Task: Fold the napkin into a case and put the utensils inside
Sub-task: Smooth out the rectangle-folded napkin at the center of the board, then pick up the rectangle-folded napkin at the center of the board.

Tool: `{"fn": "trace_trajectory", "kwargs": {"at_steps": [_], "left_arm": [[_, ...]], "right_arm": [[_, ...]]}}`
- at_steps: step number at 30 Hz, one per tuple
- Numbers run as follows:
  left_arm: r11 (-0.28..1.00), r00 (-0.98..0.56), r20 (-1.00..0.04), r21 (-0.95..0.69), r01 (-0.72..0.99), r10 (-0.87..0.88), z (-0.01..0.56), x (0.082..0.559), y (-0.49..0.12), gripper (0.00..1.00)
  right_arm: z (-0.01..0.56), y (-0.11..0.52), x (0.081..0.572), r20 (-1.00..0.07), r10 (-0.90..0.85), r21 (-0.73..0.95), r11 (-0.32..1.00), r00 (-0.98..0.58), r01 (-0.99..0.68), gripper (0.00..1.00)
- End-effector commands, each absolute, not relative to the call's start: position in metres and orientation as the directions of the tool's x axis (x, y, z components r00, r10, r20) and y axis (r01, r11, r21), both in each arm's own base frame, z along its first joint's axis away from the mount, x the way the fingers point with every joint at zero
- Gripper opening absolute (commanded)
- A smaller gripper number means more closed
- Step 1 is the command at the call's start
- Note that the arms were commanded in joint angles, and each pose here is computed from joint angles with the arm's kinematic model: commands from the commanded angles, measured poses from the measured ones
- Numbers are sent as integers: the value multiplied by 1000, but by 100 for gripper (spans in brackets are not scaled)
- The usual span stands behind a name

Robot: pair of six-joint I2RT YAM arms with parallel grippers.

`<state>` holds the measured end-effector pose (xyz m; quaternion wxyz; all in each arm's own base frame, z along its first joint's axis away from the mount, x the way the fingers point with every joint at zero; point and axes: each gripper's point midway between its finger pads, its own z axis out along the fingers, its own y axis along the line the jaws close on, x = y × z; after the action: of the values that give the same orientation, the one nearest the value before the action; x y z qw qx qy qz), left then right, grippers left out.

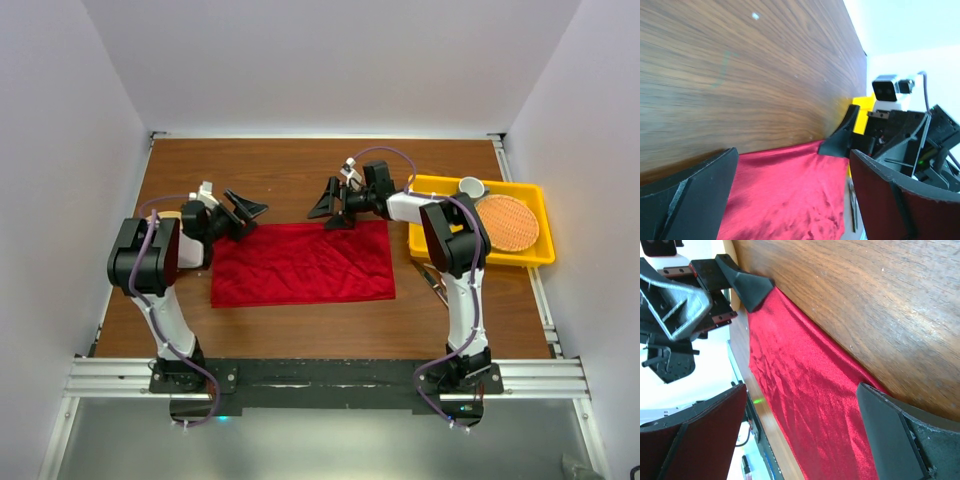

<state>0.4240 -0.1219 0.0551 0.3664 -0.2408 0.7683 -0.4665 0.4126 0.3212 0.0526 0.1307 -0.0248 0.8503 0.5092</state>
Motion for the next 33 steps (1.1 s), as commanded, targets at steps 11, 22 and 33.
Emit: {"fn": "trace_trajectory", "kwargs": {"at_steps": [11,22,33], "left_arm": [[561,-584,-560,-802,204,-588,116,438,-122,100],[870,-490,-870,-285,401,-59,170,409,-100,88],[923,-798,-597,-258,285,79,104,324,-73,31]], "right_arm": [[68,304,418,-292,49,808,546,-955,-219,98],[117,263,398,-493,-233,549,665,-838,-507,74],[89,200,348,-405,-390,340,776,-827,-532,51]]}}
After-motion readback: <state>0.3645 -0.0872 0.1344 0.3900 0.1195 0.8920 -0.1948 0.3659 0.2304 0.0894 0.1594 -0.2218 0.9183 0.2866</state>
